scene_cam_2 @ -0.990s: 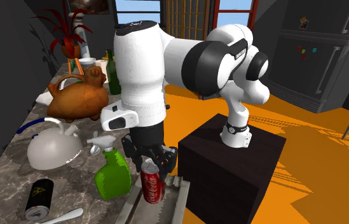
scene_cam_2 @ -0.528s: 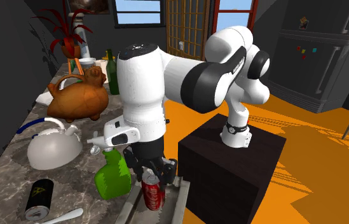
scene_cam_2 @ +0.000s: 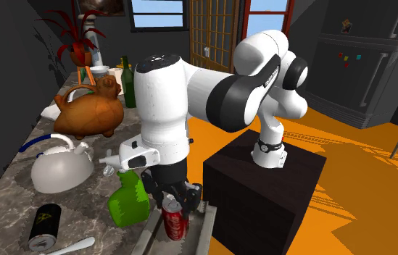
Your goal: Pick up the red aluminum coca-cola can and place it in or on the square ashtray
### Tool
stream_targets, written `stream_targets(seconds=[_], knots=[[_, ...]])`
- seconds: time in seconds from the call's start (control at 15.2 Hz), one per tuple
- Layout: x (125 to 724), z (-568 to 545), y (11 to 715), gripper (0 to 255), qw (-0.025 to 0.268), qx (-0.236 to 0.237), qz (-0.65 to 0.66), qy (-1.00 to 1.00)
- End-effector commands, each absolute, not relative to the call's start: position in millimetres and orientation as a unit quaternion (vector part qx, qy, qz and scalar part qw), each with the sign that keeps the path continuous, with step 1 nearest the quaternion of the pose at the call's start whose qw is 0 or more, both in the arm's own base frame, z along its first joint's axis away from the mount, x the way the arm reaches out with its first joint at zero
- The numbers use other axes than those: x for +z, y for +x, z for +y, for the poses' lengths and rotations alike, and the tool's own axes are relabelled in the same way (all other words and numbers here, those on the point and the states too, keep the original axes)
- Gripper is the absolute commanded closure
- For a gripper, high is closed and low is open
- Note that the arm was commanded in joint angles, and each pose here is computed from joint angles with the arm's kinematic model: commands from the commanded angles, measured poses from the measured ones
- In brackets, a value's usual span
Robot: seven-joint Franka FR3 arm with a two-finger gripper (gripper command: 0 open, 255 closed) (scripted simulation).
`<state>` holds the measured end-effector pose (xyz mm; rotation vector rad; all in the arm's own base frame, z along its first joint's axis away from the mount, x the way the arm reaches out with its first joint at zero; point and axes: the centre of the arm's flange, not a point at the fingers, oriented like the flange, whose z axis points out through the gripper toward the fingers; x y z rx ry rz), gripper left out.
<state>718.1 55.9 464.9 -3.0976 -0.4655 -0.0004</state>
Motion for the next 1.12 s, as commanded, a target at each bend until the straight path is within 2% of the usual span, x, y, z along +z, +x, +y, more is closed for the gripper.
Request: stream_targets(seconds=[0.0,0.33,0.59,1.06], knots=[[465,56,718,0,0.005,0.0,-0.149,-0.989],[465,56,718,0,0.005,0.0,-0.149,-0.989],[515,55,718,0,0.005,0.0,-0.149,-0.989],[515,55,718,0,0.005,0.0,-0.149,-0.989]])
